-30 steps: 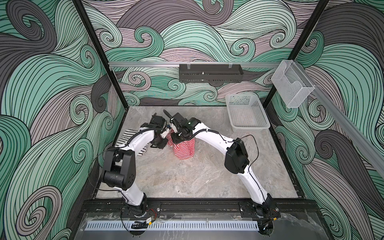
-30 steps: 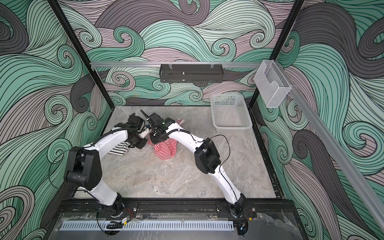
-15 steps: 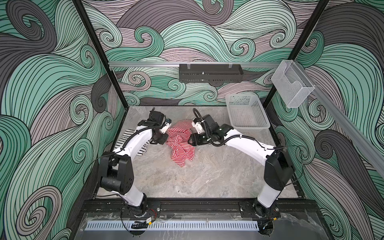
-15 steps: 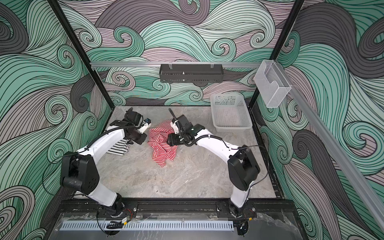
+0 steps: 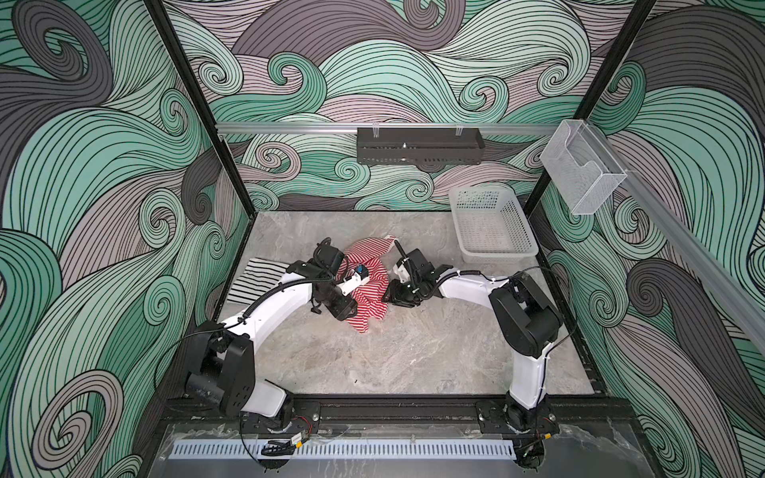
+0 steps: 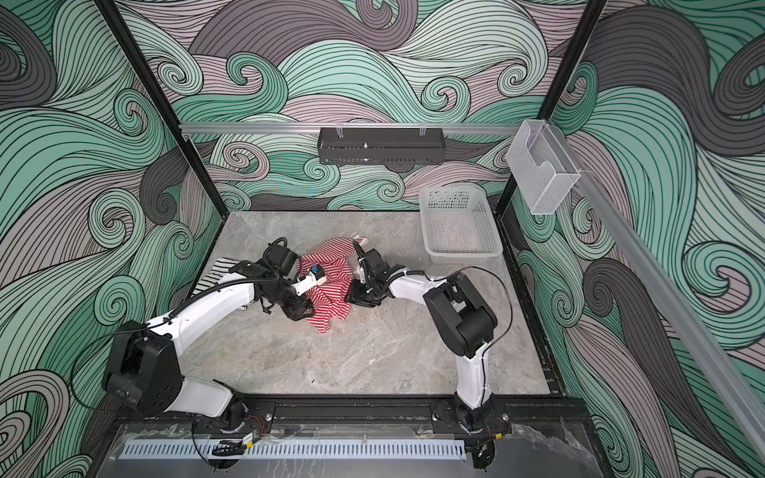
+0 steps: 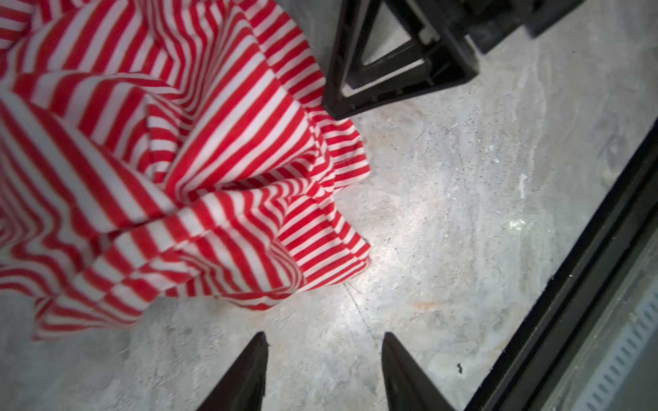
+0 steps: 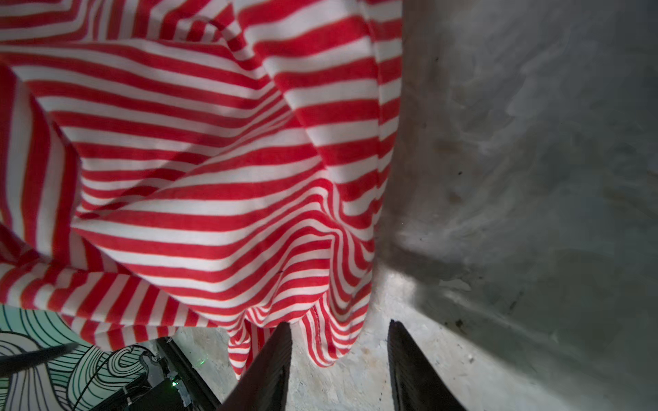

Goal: Fold and stack tank tops
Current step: Smooth out the tank top at the center of the table.

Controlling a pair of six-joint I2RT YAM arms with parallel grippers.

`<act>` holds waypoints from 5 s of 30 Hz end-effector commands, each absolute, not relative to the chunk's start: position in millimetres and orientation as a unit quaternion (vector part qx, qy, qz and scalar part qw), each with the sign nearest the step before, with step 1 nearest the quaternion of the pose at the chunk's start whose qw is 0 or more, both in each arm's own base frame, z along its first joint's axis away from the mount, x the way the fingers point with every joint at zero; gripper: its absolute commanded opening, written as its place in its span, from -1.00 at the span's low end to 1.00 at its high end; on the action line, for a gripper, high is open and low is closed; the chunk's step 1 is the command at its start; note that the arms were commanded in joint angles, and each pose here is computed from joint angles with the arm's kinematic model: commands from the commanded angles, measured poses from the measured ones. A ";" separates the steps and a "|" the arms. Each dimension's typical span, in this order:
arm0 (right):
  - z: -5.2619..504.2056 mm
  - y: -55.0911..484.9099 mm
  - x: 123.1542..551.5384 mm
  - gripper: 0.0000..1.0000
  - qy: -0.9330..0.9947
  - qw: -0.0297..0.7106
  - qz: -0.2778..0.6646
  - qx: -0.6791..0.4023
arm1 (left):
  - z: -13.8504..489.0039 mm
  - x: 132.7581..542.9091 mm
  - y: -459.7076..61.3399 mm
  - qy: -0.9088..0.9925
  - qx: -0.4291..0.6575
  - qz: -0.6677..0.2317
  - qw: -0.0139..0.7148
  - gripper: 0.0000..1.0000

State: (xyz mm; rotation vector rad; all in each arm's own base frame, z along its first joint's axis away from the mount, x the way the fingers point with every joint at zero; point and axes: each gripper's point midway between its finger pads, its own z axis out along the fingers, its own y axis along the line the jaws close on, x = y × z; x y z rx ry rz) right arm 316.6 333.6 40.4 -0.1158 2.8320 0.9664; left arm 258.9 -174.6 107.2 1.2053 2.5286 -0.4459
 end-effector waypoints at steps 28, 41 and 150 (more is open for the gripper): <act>39.1 316.4 280.1 -0.14 0.955 0.076 0.284 -0.027 | 40.5 264.3 -200.6 0.886 0.453 -0.038 0.087 0.37; 35.2 310.3 279.0 -0.24 0.955 0.074 0.287 -0.023 | 32.8 252.3 -190.8 0.889 0.453 -0.029 0.057 0.09; 435.7 212.5 471.7 -1.00 0.829 0.456 0.316 -0.070 | 459.7 529.4 -18.2 0.809 0.097 -0.091 0.573 -1.00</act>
